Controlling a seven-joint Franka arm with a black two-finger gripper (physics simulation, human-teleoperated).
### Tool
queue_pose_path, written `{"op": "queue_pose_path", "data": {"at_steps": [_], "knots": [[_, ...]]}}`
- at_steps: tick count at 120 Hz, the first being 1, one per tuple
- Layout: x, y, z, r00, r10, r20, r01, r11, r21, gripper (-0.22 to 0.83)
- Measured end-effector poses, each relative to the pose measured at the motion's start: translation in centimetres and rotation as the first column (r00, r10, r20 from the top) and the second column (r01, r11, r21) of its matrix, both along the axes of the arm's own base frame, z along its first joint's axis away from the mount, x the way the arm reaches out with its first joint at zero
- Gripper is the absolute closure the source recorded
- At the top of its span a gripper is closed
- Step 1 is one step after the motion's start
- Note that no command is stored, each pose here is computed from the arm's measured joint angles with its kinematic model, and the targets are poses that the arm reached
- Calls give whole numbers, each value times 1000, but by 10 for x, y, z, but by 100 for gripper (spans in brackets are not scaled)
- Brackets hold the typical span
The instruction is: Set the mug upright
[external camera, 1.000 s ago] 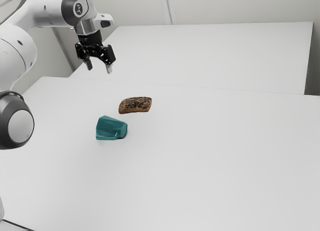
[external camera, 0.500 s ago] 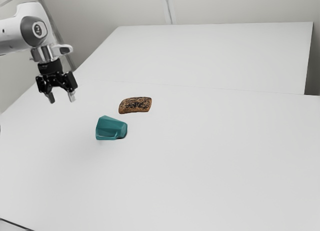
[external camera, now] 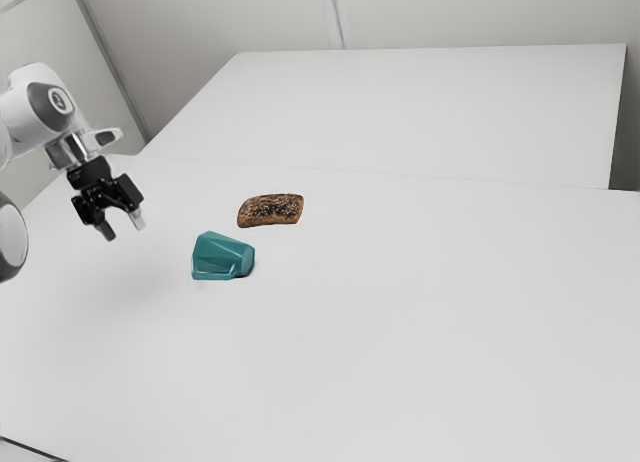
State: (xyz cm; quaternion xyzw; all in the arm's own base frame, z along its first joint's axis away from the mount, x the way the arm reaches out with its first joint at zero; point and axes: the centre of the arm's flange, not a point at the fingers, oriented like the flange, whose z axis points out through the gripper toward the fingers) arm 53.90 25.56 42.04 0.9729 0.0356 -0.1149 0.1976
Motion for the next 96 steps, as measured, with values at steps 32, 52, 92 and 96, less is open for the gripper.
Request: {"op": "queue_pose_path", "data": {"at_steps": [32, 52, 92, 96], "knots": [[-1, 14, -24, 992, 7, 123, 21, 974, -226, 0], [3, 12, -44, 983, 10, 185, 56, 935, -350, 0], [15, 0, -79, 959, -23, 283, 154, 880, -449, 0], [15, -2, -83, 957, -28, 289, 163, 876, -453, 0]]}}
